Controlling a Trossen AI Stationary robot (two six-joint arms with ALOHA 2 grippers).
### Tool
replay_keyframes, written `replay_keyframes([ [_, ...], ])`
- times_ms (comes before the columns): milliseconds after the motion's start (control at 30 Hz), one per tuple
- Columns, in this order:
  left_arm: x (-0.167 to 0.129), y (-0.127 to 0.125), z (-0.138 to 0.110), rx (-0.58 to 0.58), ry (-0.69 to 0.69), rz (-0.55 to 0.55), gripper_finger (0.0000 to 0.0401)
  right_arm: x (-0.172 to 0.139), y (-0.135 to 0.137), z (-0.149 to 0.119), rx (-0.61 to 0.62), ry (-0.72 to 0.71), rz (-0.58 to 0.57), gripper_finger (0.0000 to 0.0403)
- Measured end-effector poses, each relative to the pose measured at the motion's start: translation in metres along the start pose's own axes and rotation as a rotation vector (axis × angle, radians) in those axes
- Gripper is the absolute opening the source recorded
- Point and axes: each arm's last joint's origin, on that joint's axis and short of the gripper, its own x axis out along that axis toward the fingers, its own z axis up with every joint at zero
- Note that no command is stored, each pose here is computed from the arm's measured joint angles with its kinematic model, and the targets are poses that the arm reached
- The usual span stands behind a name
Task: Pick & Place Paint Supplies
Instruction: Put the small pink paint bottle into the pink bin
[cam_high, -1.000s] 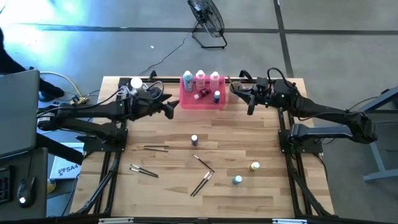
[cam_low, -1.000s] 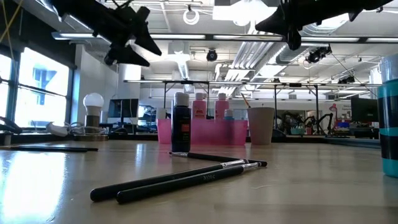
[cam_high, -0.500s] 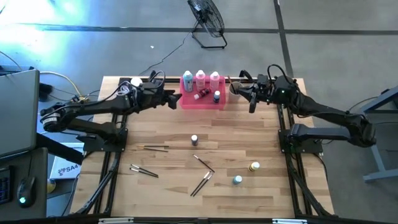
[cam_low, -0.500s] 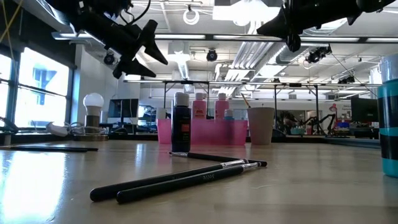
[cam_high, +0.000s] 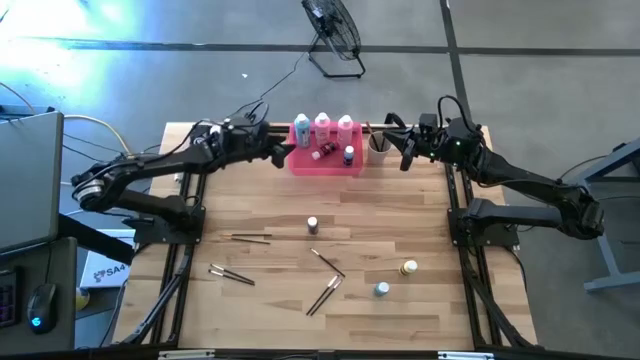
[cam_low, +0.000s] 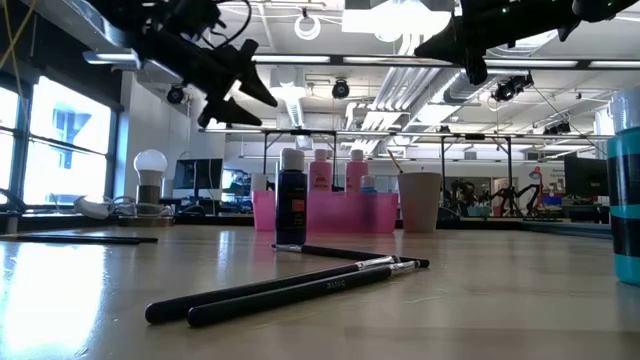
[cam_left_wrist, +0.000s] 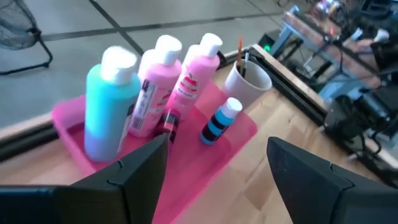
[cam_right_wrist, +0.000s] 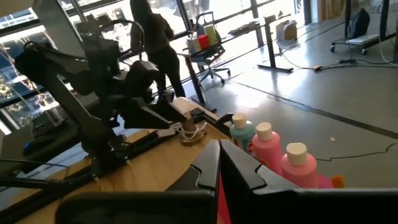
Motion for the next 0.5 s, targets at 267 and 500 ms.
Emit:
replay_keyframes([
  [267,0.041,-0.014,0.033,0.07,0.155,0.082,0.0271,0.0,0.0,0.0,0.002,0.006,0.015,0.0004],
  [500,0.064,-0.029,0.051,0.16,0.328,0.339,0.0271,0.0,0.001,-0.002,0.001,0.037,0.055,0.0004],
])
